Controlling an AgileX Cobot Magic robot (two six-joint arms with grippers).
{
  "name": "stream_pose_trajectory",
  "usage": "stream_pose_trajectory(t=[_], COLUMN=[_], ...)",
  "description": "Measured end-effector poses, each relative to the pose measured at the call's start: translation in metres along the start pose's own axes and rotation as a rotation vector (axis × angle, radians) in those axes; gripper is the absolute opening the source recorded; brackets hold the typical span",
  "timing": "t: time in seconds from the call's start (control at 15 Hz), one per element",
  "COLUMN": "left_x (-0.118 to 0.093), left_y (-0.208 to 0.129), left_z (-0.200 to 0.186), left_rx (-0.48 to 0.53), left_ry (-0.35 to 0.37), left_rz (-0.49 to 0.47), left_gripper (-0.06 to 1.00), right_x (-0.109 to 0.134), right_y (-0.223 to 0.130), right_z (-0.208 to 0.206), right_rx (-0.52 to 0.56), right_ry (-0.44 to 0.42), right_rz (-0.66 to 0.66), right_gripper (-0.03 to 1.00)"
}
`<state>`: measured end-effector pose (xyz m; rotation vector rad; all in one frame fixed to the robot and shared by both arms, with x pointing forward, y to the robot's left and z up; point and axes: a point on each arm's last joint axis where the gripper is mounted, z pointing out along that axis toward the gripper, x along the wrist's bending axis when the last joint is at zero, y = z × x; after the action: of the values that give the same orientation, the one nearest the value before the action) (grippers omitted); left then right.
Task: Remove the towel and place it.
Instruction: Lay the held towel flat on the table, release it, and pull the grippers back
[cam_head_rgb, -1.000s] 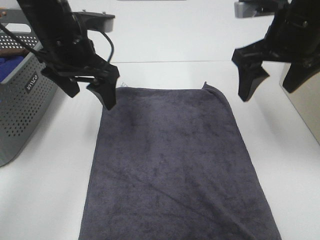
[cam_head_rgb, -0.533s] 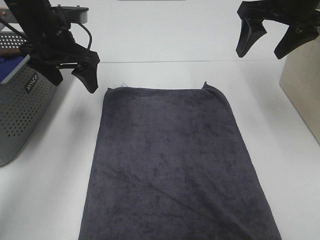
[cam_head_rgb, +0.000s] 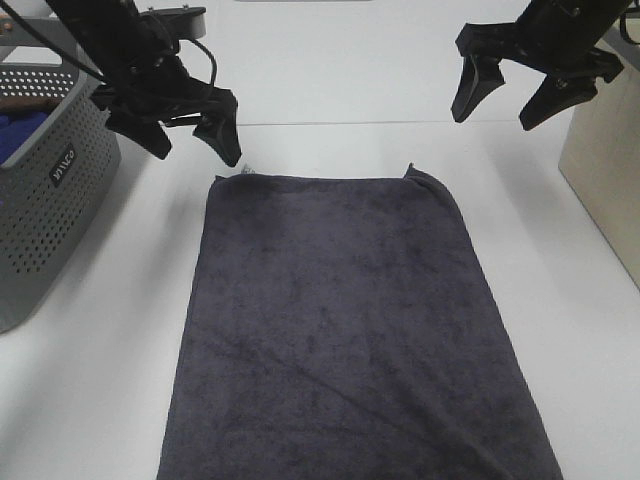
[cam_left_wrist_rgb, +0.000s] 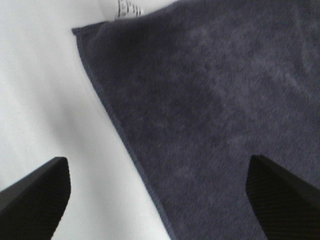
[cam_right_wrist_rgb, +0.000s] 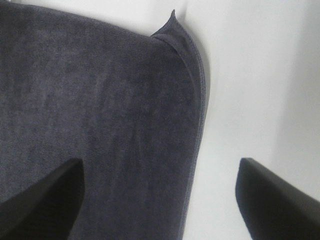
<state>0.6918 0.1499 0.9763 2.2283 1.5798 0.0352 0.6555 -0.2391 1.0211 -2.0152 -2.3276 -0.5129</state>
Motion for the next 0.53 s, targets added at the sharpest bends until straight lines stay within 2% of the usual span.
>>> stream_pose_trajectory(t=[0.07,0.33,0.53], left_x=[0.001,0.008,0.024], left_y=[0.018,0.03,0.032], left_z=[0.015,0.053,0.077], left_rx=[-0.029,0.024,0.054], left_ry=[-0.034,-0.054,-0.064], left_rz=[-0.01,0.0,-0.022], left_gripper=[0.89,0.89,0.89], right_x=[-0.017,-0.03,-0.038], right_y=[0.012,0.038,0.054], right_z=[0.018,0.037,0.059], right_rx=[0.05,0.063,0.077], right_ry=[0.067,0.099,0.089], right_rz=[0.018,0.006,-0.009], right_gripper=[0.79,0.79,0.79])
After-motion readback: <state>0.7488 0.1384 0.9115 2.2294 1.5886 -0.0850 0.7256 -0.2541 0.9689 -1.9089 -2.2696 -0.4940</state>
